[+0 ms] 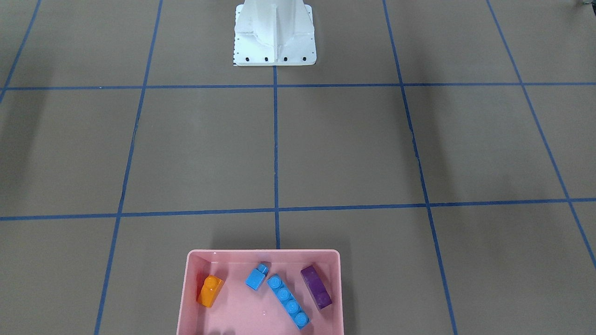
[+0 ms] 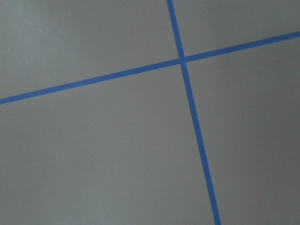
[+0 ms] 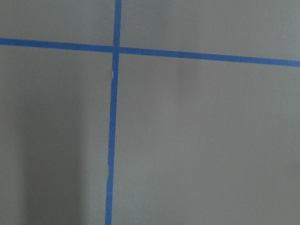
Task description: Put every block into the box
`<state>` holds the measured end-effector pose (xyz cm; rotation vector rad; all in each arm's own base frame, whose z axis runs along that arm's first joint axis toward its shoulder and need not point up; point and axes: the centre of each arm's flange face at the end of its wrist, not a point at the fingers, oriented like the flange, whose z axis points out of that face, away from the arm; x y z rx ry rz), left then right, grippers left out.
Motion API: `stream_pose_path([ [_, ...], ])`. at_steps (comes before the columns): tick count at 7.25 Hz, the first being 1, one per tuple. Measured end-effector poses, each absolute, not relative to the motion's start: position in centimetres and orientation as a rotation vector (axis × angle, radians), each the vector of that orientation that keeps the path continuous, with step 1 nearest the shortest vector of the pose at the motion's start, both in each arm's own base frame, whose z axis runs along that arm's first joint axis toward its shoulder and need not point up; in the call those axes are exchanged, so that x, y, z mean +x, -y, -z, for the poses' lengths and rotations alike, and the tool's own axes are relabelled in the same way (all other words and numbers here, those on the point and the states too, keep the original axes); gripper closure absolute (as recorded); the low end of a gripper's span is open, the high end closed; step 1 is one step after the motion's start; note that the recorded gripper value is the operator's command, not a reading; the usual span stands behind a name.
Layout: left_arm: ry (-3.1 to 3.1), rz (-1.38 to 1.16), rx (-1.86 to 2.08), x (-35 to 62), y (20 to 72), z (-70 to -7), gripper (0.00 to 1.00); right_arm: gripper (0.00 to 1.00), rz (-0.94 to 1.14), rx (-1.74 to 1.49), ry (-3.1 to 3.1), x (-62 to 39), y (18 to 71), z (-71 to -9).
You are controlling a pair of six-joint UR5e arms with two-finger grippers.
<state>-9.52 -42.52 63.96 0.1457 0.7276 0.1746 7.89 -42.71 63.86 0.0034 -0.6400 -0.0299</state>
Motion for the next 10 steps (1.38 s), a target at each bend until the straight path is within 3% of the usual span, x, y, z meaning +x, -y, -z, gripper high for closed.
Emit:
stream_pose_path([
  [10, -0.728, -0.177, 0.146, -9.43, 42.61, -63.94, 0.00, 0.00, 0.024, -0.010, 0.659, 7.73, 42.29, -64.33],
])
